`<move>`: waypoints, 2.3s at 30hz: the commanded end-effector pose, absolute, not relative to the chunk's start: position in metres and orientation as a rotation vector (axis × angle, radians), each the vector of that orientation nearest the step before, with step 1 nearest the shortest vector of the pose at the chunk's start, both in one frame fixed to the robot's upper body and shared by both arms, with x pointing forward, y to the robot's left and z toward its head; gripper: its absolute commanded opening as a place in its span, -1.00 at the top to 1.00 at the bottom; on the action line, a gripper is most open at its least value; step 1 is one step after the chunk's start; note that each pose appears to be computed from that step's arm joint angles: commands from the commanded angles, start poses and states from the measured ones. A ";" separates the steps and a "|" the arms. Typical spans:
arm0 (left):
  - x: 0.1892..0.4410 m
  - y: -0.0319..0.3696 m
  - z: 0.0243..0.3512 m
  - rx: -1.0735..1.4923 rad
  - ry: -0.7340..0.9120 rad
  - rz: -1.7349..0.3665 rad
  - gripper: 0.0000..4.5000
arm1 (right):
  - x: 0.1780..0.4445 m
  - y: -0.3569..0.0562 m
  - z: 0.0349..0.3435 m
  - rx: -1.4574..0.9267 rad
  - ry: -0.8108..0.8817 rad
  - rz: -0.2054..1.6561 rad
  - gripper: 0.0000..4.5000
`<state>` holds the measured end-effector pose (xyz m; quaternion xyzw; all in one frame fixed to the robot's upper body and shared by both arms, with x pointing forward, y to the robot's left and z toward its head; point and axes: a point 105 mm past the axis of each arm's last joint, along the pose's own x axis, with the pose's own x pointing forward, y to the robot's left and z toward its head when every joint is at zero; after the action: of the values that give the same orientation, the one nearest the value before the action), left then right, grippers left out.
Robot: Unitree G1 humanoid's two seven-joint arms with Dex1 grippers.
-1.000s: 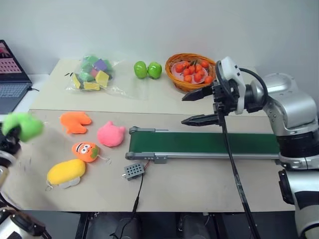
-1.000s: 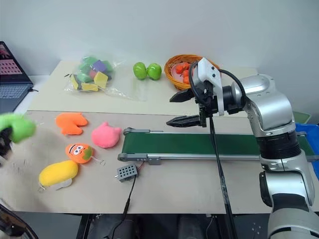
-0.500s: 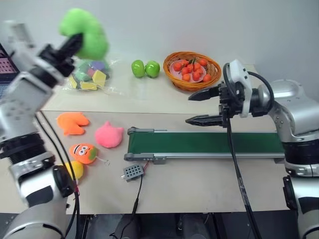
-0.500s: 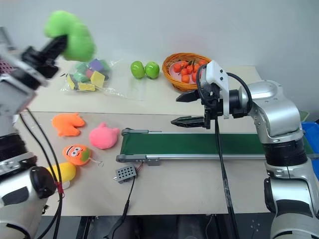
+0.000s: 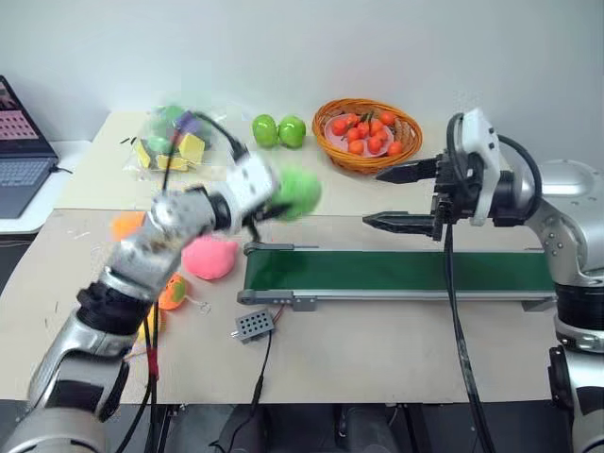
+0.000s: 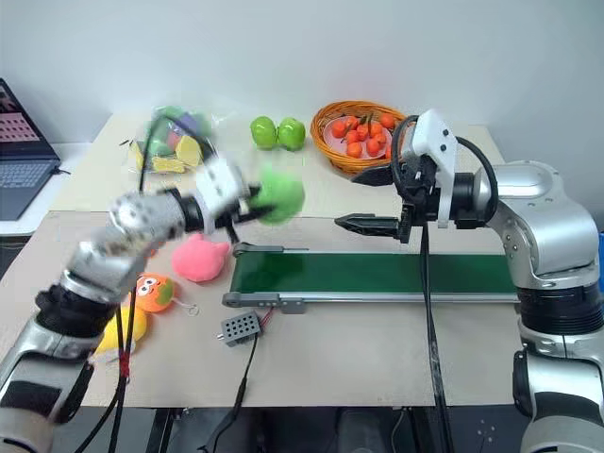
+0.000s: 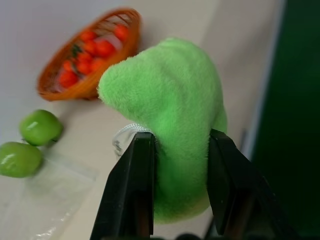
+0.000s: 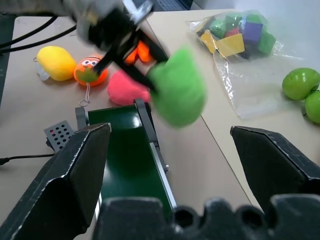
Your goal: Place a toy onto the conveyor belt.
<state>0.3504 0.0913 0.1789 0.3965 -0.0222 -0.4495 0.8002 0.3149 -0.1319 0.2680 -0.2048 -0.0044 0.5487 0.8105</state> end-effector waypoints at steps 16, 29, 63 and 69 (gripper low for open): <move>0.306 0.081 0.159 1.492 -0.470 -1.060 0.37 | 0.311 -0.137 0.283 -0.452 -0.057 1.149 -1.00; 0.297 0.102 0.136 1.549 -0.392 -1.159 0.19 | 0.312 -0.137 0.285 -0.459 -0.054 1.153 -1.00; 0.296 0.140 0.262 0.292 0.042 -1.153 -0.96 | 0.274 -0.229 0.272 -0.559 0.228 0.939 -1.00; 0.302 0.134 0.282 0.253 -0.043 -1.124 -0.96 | 0.279 -0.242 0.272 -0.440 0.135 0.856 -1.00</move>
<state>0.3047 0.1356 0.2631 0.1159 0.0151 -0.5345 0.8370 0.2813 -0.2372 0.2553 -0.2077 0.1032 0.4272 0.8739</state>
